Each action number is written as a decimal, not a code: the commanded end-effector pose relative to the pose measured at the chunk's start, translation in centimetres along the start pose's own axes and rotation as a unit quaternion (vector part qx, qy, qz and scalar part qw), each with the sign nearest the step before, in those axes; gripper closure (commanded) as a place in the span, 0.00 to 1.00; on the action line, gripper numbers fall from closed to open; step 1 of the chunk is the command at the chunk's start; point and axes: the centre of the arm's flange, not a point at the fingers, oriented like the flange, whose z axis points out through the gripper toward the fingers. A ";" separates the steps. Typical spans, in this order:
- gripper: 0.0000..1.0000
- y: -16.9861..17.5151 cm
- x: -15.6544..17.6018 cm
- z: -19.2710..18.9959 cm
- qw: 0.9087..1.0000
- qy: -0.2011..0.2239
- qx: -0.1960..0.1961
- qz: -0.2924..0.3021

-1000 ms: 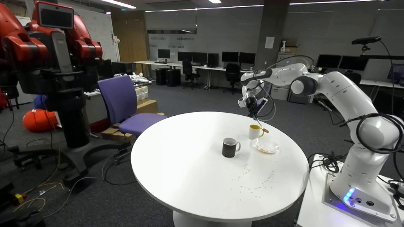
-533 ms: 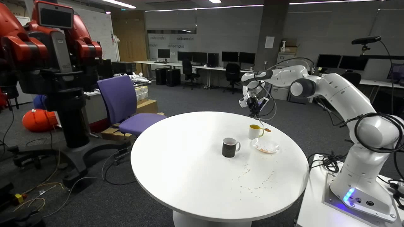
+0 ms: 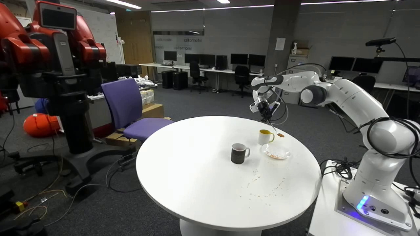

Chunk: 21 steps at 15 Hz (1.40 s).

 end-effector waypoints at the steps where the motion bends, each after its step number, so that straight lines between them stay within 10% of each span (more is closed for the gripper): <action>1: 0.99 0.4 -0.5 -2.6 1.000 -0.012 0.012 0.003; 21: 0.99 1.5 -3.0 -3.6 0.998 -0.053 -0.011 0.013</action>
